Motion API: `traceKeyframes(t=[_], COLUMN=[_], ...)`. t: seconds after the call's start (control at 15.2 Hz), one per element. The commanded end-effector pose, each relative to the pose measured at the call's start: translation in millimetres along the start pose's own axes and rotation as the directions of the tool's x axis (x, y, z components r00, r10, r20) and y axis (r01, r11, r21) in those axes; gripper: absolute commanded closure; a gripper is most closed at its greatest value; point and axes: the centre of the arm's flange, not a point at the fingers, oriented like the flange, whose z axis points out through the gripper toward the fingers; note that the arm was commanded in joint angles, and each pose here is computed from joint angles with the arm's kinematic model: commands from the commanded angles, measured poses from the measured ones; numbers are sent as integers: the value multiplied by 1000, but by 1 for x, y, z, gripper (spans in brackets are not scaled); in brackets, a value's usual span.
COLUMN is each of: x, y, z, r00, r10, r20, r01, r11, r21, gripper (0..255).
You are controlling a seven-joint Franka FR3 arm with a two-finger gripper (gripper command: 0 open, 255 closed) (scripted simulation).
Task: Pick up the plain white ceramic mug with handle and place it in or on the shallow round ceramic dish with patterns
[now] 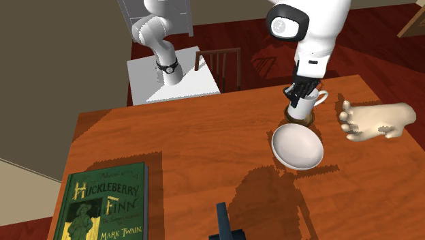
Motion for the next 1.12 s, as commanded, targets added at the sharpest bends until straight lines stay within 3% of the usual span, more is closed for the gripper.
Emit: traceKeyframes(t=[0.0, 0.33, 1.06], x=[-2, -7, -17], y=[-28, -97, -95], z=[-2, -5, 52], r00=[1000, 1000, 1000], r10=[2, 2, 2], r20=[0, 0, 0], r01=[-2, -2, -2], r11=[1000, 1000, 1000], r21=[0, 0, 0], gripper=[255, 255, 255])
